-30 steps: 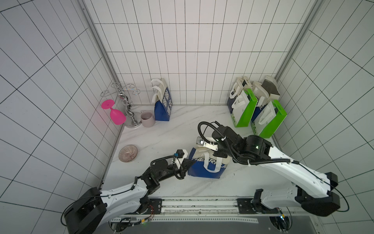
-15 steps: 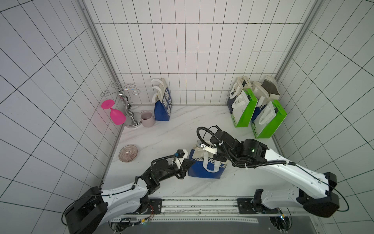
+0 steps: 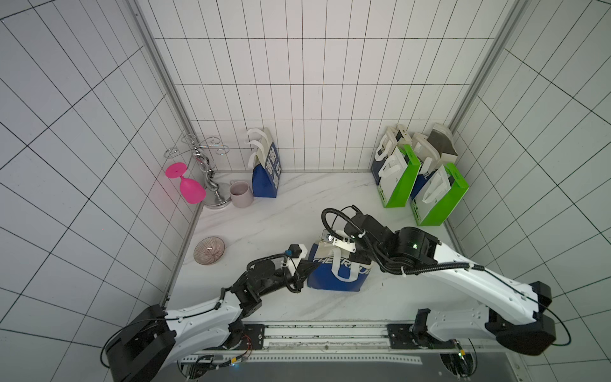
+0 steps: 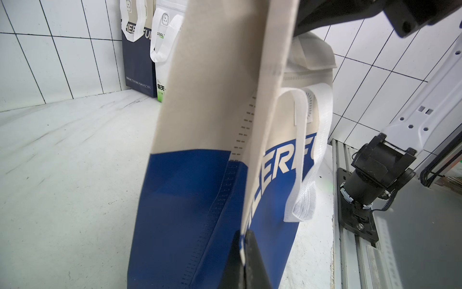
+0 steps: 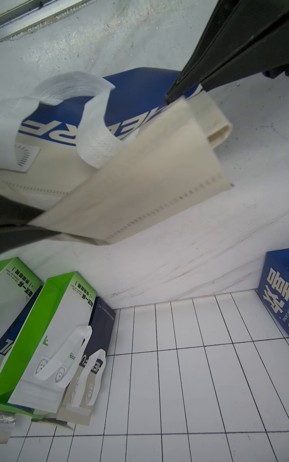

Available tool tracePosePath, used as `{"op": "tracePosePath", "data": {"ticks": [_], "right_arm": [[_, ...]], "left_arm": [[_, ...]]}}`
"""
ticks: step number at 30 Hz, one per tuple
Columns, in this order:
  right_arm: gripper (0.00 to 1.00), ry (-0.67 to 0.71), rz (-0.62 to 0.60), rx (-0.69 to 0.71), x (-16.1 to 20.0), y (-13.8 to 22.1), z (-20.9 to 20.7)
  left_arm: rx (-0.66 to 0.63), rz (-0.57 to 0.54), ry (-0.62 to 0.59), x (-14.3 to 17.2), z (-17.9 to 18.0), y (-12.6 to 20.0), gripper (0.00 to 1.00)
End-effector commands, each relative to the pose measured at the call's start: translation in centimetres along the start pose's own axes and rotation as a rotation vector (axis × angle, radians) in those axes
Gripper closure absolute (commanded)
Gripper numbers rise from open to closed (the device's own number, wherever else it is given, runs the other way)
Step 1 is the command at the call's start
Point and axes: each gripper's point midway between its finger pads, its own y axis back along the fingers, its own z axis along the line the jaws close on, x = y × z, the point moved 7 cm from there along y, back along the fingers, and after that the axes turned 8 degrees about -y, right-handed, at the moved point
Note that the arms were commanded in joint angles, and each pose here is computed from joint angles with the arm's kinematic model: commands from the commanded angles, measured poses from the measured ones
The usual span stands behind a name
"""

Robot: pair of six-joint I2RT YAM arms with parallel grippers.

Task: Open the takeout bag
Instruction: Open the takeout bag at the center of the board.

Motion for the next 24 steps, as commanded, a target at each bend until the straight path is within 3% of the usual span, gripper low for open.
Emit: {"op": "tracePosePath", "data": {"ticks": [1,24], "right_arm": [[1.00,0.045,0.019,0.071,-0.5,2.4,-2.2],[1.00,0.145,-0.021,0.157,-3.6,5.2,-5.3]], "left_arm": [[-0.012,0.005,-0.011,-0.2,0.1,-0.1,1.00],[-0.011,0.025,-0.004,0.1,0.1,-0.3,1.00]]}}
